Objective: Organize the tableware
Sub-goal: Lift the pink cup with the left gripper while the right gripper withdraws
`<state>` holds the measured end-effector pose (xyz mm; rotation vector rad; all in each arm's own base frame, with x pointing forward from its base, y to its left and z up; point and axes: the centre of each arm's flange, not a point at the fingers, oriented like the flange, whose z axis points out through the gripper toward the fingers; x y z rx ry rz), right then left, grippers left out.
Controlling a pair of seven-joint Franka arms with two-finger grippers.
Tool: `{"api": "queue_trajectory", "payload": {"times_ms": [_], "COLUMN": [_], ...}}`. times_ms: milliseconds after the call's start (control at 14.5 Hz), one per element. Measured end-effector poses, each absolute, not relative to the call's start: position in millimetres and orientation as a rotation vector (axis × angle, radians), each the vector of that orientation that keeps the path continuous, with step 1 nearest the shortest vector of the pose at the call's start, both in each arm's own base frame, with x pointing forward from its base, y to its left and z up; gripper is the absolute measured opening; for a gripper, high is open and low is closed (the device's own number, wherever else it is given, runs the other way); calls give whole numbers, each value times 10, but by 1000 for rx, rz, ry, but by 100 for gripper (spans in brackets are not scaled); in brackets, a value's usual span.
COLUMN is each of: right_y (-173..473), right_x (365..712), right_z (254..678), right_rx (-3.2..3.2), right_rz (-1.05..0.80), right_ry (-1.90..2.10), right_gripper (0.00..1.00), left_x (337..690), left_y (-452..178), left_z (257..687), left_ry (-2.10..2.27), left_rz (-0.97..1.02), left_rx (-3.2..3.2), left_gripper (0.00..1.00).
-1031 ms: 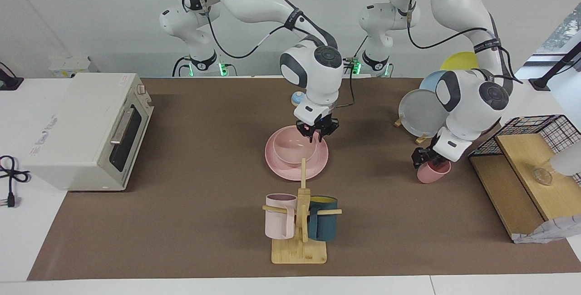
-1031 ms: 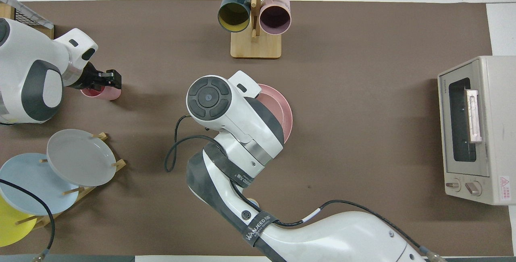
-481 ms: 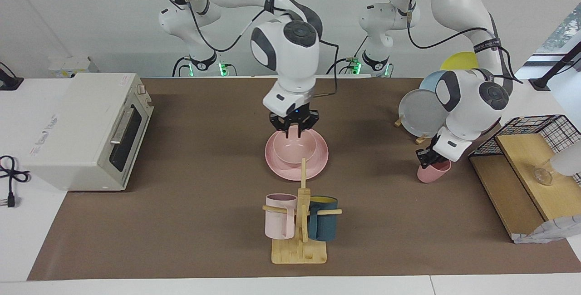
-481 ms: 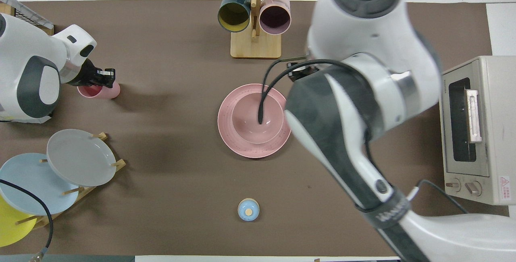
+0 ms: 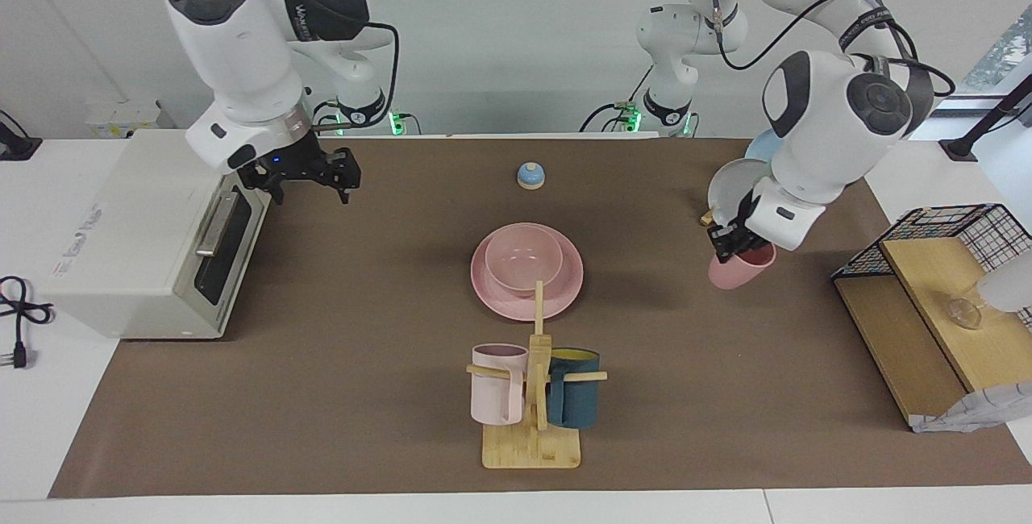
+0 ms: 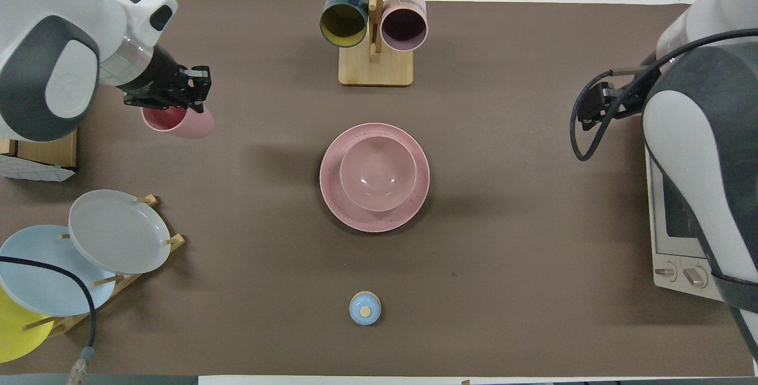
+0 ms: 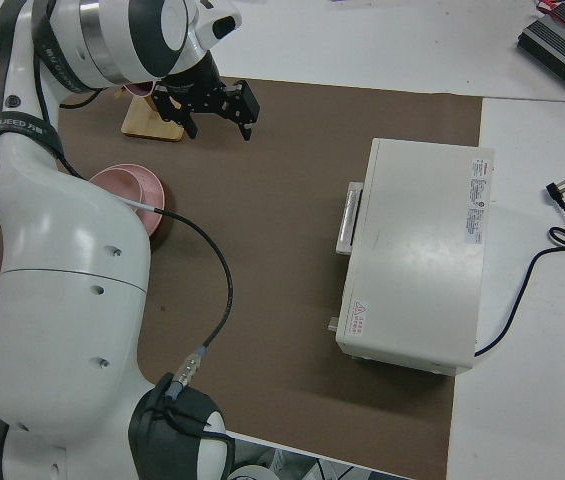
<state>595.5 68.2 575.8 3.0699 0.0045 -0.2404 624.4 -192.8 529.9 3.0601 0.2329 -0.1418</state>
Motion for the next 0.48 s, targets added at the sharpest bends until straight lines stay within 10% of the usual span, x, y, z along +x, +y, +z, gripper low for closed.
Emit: {"api": "queue_trajectory", "payload": {"times_ms": [481], "right_y": [219], "right_x": [5658], "right_z": [5636], "right_rx": [3084], "right_rz": [-141], "right_ry": [66], "right_gripper": [100], "left_x": [5581], "left_y": [-3770], "left_z": [5355], "left_ry": [462], "left_rz": [-110], "left_rx": [3008], "left_gripper": [5]}}
